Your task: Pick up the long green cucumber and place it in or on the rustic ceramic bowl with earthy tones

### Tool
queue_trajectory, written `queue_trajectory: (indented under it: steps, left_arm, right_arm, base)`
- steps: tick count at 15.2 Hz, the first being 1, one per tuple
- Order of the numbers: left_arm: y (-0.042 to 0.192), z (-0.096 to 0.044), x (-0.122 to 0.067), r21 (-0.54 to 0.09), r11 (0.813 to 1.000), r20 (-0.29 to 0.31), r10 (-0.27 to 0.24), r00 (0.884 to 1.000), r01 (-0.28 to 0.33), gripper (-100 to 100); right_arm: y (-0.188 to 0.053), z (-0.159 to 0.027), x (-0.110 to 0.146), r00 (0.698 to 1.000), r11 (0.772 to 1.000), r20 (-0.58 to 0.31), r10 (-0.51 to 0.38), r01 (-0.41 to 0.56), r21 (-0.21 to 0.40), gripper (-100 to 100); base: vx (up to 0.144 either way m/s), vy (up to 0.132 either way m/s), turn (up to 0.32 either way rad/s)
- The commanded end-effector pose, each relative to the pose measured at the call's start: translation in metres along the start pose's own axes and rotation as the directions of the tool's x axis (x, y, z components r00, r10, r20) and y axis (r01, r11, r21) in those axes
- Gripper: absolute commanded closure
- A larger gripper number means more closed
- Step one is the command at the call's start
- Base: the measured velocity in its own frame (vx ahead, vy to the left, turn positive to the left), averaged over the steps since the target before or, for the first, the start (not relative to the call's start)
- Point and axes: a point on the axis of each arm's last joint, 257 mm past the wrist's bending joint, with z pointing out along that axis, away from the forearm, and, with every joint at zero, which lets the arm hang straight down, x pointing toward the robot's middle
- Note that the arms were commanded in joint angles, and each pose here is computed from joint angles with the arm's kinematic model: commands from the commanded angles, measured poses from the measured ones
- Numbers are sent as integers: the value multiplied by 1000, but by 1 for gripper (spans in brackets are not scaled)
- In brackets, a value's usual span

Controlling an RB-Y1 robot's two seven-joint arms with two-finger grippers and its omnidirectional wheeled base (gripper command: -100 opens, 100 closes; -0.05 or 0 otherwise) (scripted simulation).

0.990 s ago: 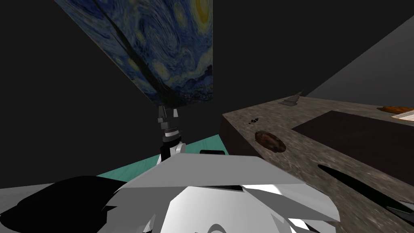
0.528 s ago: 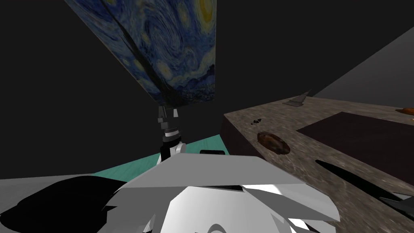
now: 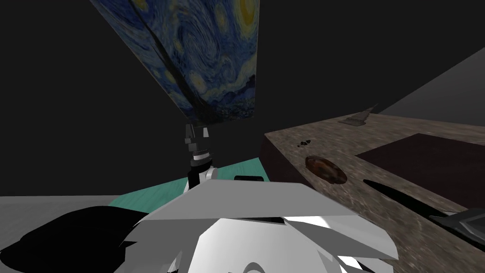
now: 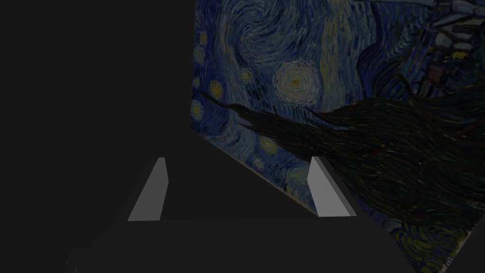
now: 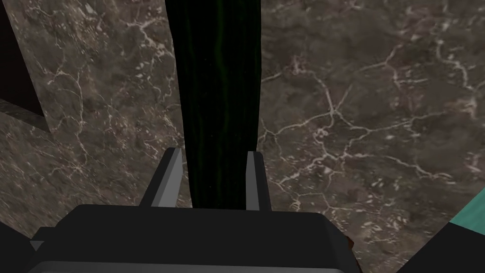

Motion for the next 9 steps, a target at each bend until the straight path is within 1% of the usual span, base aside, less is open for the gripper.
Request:
queue_trajectory:
  steps: [1,2,3,5,6,8,9]
  left_arm:
    - [0,0,0,0,1000,0,0,1000,0,0]
    - [0,0,0,0,1000,0,0,1000,0,0]
    - [0,0,0,0,1000,0,0,1000,0,0]
    - [0,0,0,0,1000,0,0,1000,0,0]
    - [0,0,0,0,1000,0,0,1000,0,0]
    - [0,0,0,0,1000,0,0,1000,0,0]
    - [0,0,0,0,1000,0,0,1000,0,0]
  right_arm:
    - [-1,-1,-3,999,999,-3,32,-32,-1,100]
    - [-1,-1,-3,999,999,-3,32,-32,-1,100]
    - [-7,-3,-14,1000,1000,-9,22,-23,-3,100]
    - [-7,-3,-14,999,999,-9,50,-50,-3,100]
    - [-11,-4,-25,999,999,-15,32,-33,-3,100]
    - [-11,-4,-25,998,998,-16,67,-67,-3,100]
    - [-15,-5,-36,999,999,-21,48,-48,-3,100]
  base:
    - [-7,17,42]
    - [-3,9,8]
    - [-9,18,36]
    - [-11,21,56]
    - [-7,27,59]
    - [-7,25,54]
    - [-10,30,47]
